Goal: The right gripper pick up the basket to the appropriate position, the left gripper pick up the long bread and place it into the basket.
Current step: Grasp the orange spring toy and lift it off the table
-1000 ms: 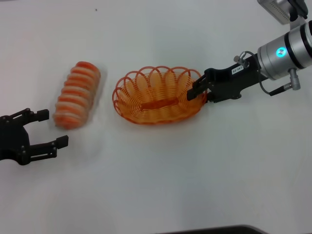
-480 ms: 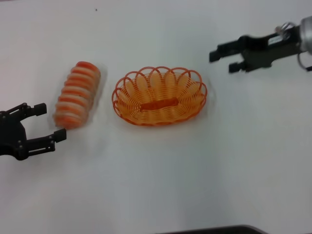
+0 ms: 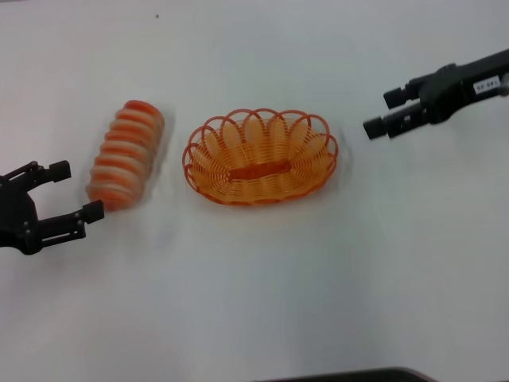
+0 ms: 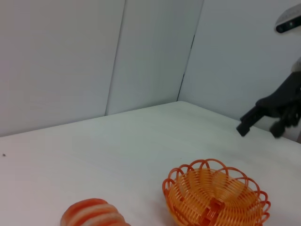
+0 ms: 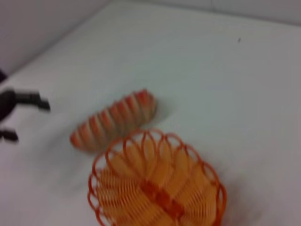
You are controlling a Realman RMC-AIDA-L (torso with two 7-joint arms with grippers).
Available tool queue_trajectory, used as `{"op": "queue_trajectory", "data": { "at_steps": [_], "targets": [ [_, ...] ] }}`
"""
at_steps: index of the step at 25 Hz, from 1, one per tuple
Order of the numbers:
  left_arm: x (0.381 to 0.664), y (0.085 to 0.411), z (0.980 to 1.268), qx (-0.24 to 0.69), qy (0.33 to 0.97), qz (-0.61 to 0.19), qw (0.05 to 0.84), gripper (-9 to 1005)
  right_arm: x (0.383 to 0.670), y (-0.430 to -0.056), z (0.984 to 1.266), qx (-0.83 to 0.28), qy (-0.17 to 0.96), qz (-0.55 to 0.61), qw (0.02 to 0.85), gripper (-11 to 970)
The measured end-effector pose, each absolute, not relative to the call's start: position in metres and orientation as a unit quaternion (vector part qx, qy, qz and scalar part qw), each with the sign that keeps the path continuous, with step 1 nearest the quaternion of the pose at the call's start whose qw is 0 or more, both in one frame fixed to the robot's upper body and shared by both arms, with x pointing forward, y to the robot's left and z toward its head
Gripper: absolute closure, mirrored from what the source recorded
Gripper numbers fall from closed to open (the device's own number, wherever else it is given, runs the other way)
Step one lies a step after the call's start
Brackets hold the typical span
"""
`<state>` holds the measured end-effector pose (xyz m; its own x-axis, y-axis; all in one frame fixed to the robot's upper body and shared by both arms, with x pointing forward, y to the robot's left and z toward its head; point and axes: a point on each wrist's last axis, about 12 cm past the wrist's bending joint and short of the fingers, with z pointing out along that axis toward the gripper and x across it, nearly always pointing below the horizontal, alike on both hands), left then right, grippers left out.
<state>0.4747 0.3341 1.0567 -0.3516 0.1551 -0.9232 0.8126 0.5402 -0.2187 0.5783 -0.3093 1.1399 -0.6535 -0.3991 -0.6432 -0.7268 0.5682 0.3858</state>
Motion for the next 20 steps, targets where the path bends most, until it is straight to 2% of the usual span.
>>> {"op": "queue_trajectory", "data": {
  "at_steps": [9,20],
  "targets": [
    [0.479,0.334,1.060,0.309,0.750,-0.364,0.458,88,0.569,-0.298,1.115,-0.397,0.861,0.250,0.195,2],
    [0.483,0.337,1.063,0.293,0.758,-0.371,0.449,88,0.571,-0.284,1.127,-0.456,0.837,0.208,0.221,3]
  ]
}}
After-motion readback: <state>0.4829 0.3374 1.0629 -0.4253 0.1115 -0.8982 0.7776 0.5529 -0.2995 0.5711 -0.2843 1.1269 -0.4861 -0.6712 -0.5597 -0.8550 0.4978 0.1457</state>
